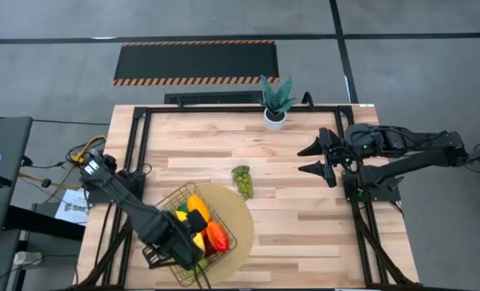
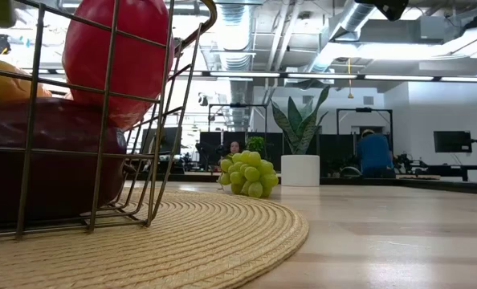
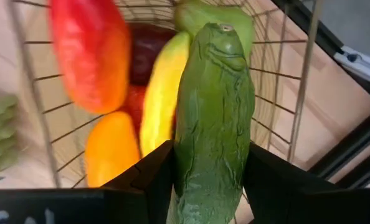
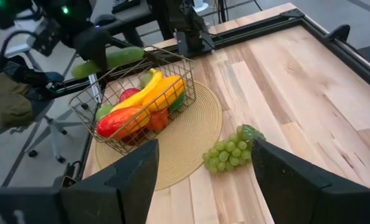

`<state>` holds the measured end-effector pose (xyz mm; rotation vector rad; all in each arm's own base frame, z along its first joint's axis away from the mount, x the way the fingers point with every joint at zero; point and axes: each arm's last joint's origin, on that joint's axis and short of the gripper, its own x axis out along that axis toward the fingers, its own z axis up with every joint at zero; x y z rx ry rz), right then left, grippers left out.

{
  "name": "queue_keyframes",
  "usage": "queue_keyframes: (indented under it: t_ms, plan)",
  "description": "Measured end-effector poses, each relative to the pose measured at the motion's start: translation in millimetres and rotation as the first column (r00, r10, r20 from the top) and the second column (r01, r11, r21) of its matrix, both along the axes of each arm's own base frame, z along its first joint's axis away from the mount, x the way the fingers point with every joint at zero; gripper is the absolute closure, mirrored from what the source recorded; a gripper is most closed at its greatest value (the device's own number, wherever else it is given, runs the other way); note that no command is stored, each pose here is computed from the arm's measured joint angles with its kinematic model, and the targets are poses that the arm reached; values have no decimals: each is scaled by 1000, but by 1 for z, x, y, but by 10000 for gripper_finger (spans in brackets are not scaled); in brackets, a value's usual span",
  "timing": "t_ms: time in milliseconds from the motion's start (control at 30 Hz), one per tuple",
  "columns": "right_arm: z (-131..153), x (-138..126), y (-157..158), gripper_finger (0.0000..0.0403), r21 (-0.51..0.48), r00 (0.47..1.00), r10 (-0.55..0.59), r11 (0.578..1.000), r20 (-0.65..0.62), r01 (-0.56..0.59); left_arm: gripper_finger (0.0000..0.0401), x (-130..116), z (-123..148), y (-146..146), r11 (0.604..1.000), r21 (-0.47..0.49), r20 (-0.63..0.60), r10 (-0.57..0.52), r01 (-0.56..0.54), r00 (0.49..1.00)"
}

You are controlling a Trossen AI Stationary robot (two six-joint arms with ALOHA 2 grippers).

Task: Build produce basket
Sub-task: Put cucumber into the mesh basket, then put green grapes into the mesh basket

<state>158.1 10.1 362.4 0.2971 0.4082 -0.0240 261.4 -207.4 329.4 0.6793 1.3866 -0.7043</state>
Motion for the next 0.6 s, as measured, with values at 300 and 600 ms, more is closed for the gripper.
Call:
queue_keyframes:
  t_ms: [300, 600]
  plan:
    - [-2, 4, 0, 127, -6, 1000, 2, 1000, -13, -2, 242, 2, -17, -15, 999, -34, -68, 32, -35, 997]
    - [-21, 35, 2, 127, -24, 990, 5, 1000, -138, -9, 168, -2, -30, -13, 997, -6, -129, 81, -82, 988]
